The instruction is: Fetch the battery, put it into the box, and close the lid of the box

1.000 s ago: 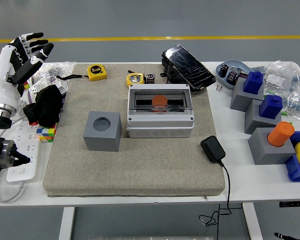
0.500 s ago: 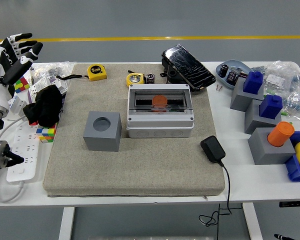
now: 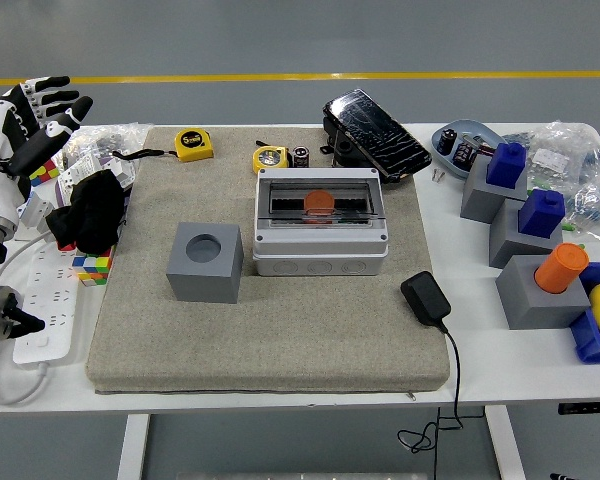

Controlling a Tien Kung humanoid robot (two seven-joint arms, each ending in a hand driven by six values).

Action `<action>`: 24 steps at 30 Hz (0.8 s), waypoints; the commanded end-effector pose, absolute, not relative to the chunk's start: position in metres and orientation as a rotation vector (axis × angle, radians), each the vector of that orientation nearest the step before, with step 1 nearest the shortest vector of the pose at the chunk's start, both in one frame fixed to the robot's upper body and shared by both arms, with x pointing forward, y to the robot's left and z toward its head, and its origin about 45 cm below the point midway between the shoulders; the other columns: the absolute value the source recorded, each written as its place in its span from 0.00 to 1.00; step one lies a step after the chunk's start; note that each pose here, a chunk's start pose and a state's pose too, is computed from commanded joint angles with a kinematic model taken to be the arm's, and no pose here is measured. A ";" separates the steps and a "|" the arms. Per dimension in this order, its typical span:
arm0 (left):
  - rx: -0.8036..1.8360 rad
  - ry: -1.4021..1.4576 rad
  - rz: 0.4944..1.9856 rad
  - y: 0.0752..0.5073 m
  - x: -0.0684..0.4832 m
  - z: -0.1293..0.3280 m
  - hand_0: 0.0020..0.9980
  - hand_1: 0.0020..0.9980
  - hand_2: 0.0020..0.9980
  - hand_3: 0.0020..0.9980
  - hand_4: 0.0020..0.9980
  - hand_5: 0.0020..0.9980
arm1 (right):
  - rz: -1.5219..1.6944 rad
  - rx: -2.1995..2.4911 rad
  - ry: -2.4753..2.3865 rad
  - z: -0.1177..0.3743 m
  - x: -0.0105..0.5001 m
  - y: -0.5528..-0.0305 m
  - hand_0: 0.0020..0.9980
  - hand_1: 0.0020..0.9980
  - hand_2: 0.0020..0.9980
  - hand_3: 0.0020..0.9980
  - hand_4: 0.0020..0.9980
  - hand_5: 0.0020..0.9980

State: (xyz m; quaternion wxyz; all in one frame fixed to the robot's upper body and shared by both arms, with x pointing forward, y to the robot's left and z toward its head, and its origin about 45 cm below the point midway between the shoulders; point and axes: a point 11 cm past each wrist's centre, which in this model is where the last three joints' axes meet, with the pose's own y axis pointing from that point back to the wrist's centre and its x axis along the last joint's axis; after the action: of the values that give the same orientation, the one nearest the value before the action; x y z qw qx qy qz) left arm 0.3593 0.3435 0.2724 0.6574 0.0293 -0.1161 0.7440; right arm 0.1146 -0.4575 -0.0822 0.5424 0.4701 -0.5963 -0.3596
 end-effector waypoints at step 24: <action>0.060 -0.286 1.627 0.328 0.365 0.282 0.49 0.66 0.65 0.69 1.00 0.47 | -0.841 1.117 -1.431 -0.078 0.121 -0.463 0.67 0.67 0.68 0.55 0.90 0.50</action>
State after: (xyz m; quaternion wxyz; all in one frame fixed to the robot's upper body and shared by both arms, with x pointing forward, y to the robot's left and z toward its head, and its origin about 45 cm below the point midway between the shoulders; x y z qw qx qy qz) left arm 0.3648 0.3279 0.2818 0.6773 0.0266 -0.1273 0.7241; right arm 0.1212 -0.4629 -0.0780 0.5401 0.4700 -0.6018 -0.3538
